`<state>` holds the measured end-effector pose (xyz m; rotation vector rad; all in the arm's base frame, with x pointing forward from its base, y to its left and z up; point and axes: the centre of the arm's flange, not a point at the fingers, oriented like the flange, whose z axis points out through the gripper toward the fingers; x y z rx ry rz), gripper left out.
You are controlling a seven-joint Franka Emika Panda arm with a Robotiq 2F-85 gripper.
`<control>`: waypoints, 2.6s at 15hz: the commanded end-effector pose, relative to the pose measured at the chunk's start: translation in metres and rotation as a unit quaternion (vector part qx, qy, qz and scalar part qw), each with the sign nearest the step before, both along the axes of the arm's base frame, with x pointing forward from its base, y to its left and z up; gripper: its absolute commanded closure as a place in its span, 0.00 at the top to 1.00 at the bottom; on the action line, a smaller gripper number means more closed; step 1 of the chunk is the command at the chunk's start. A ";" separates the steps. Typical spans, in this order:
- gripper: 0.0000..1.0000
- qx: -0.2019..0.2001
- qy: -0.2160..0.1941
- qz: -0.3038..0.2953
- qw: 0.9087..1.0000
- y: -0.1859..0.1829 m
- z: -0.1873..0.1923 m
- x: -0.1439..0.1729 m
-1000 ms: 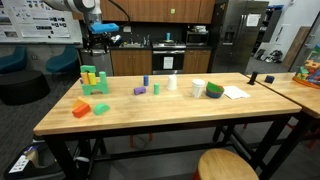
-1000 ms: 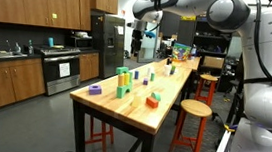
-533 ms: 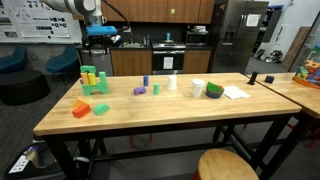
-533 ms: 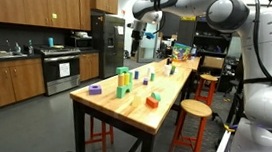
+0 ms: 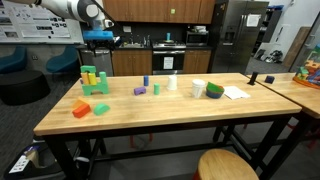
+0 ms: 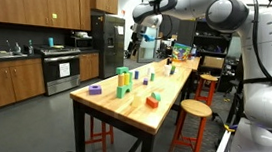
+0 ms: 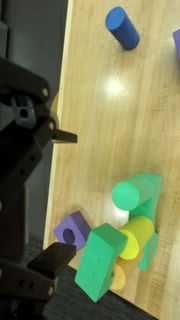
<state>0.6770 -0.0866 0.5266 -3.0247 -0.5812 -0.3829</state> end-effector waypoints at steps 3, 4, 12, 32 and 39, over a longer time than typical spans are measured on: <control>1.00 0.005 -0.009 -0.157 0.988 -0.020 -0.018 -0.041; 1.00 0.006 -0.007 -0.185 0.983 -0.026 -0.021 -0.049; 1.00 -0.008 0.036 -0.257 0.966 -0.045 -0.023 -0.092; 1.00 -0.118 0.092 -0.031 0.988 -0.027 -0.054 -0.110; 1.00 -0.118 0.096 -0.067 0.986 -0.038 -0.061 -0.102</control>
